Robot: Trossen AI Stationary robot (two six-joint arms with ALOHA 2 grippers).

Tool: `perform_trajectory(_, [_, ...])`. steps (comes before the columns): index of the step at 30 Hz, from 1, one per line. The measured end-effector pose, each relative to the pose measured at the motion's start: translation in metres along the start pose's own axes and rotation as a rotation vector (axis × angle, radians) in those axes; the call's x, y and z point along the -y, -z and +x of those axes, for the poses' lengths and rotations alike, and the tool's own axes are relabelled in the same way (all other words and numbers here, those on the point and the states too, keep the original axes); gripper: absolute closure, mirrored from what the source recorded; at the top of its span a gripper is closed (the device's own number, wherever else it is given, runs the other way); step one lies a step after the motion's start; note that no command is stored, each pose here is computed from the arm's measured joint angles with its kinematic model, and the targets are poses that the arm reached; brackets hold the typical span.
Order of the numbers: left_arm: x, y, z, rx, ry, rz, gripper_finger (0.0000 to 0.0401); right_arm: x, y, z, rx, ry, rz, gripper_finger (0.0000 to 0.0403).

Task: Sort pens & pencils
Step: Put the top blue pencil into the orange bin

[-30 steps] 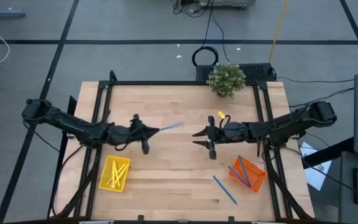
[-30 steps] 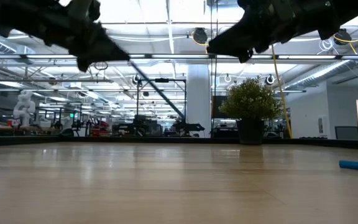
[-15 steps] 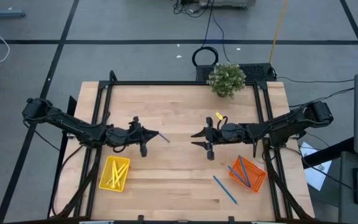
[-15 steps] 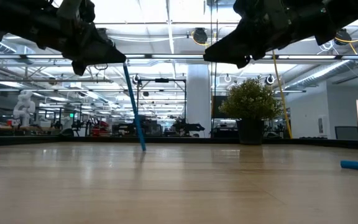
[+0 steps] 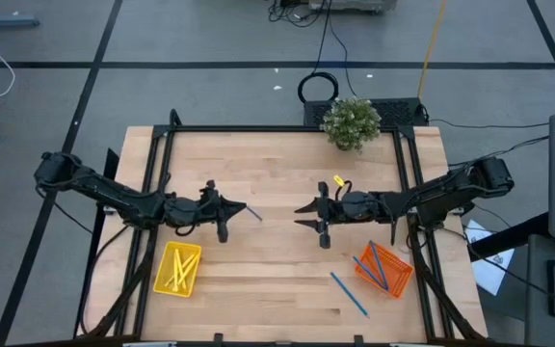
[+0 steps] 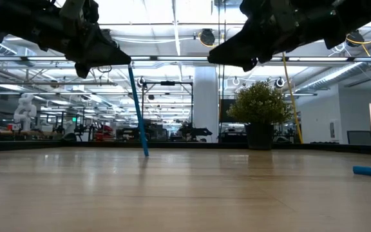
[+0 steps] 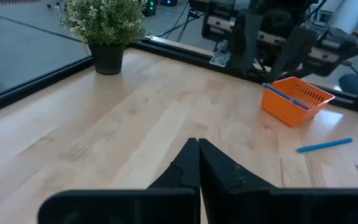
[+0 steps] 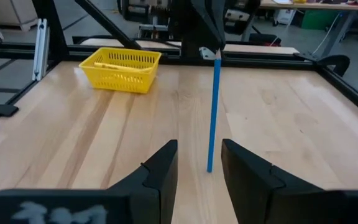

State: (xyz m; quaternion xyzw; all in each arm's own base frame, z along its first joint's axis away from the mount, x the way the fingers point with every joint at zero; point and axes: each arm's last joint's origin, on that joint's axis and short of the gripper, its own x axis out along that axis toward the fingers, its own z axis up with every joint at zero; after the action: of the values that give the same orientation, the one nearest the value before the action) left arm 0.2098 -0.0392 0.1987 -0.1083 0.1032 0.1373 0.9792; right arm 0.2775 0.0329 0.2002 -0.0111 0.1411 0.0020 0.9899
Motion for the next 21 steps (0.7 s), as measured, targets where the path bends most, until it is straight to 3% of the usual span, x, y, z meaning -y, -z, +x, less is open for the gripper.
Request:
perform_trajectory(11, [0.001, 0.000, 0.000, -0.005, 0.019, -0.003, 0.0401, 0.008, 0.028, 0.038, 0.087, 0.017, -0.003, 0.0278])
perform_trajectory(21, [0.001, 0.000, 0.000, -0.010, 0.019, 0.000, 0.0401, 0.017, 0.039, 0.094, 0.064, 0.052, -0.007, 0.0166])
